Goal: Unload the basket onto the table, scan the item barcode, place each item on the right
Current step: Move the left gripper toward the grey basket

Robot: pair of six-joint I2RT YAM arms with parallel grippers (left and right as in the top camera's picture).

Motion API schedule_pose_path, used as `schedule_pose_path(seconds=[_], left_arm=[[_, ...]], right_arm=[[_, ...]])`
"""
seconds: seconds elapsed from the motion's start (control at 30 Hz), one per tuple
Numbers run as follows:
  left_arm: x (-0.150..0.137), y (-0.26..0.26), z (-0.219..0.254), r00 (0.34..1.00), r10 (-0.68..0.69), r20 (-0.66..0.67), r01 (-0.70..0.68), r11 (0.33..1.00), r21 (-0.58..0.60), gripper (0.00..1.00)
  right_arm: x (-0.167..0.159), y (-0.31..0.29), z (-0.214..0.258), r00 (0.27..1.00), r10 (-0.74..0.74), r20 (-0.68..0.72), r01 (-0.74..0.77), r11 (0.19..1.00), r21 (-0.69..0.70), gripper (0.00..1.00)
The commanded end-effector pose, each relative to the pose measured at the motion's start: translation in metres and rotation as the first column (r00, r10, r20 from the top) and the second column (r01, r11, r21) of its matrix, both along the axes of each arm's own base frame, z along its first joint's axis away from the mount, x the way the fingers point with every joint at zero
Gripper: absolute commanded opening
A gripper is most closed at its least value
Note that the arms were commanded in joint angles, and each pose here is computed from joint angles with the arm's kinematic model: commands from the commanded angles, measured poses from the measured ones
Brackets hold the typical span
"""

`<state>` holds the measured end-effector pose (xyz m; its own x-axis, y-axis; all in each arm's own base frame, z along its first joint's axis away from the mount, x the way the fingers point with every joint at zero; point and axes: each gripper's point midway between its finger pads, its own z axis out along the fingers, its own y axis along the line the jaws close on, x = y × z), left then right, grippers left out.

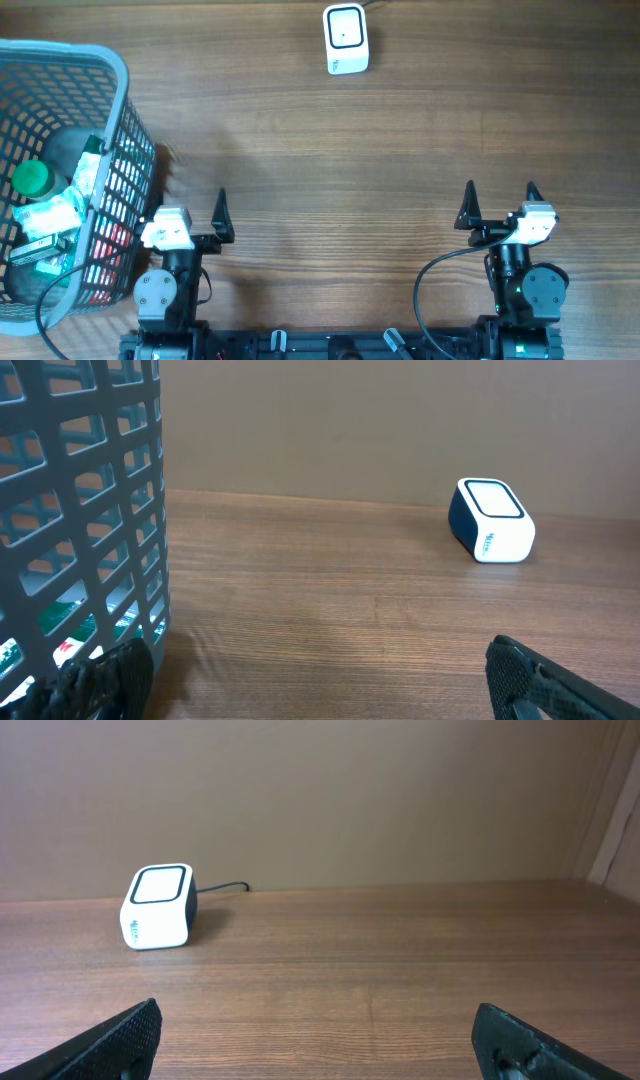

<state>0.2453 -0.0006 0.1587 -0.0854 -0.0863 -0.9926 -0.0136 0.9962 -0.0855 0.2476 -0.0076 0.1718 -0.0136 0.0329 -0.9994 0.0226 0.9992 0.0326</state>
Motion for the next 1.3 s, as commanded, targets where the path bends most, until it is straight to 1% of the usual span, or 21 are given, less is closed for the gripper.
schedule_pose_path(seconds=[0.0,0.33,0.4,0.57,0.8,0.9,1.0,1.07,1.13,1.27], left_arm=[[0.0,0.001,-0.001,1.0,-0.001,0.003,0.001,1.0,0.011,1.0],[0.0,-0.001,0.002,1.0,-0.014,0.015,0.013,1.0,0.011,1.0],[0.0,-0.006,0.001,0.999,-0.039,0.015,0.039,0.999,0.008,1.0],[-0.002,-0.032,0.006,0.981,-0.189,0.035,0.189,0.982,0.001,1.0],[-0.003,-0.035,0.007,0.977,-0.21,0.039,0.21,0.978,0.001,1.0],[-0.005,-0.041,0.015,0.967,-0.246,0.061,0.246,0.969,0.005,1.0],[-0.011,-0.051,0.039,0.947,-0.303,0.11,0.303,0.953,0.017,1.0],[-0.019,-0.058,0.068,0.926,-0.34,0.166,0.342,0.94,0.014,1.0],[-0.026,-0.058,0.095,0.916,-0.335,0.219,0.347,0.938,-0.017,1.0],[-0.047,-0.058,0.147,0.891,-0.334,0.307,0.358,0.933,-0.025,1.0]], right_arm=[[0.0,0.0,0.0,1.0,-0.002,0.001,0.002,1.0,0.009,1.0],[0.0,0.0,0.0,1.0,-0.003,0.0,0.003,1.0,0.009,1.0],[0.0,0.0,0.0,1.0,-0.003,0.001,0.003,1.0,0.009,1.0],[0.0,0.0,0.0,1.0,-0.002,0.001,0.002,1.0,0.009,1.0],[0.0,0.0,0.0,1.0,-0.002,0.001,0.002,1.0,0.009,1.0],[0.0,0.0,0.0,1.0,-0.002,0.001,0.002,1.0,0.009,1.0],[0.0,0.0,0.0,1.0,-0.003,0.001,0.003,1.0,0.009,1.0],[0.0,0.0,0.0,1.0,-0.003,0.001,0.003,1.0,0.009,1.0],[0.0,0.0,0.0,1.0,-0.003,0.001,0.003,1.0,0.009,1.0],[0.0,0.0,0.0,1.0,-0.002,0.0,0.002,1.0,0.009,1.0]])
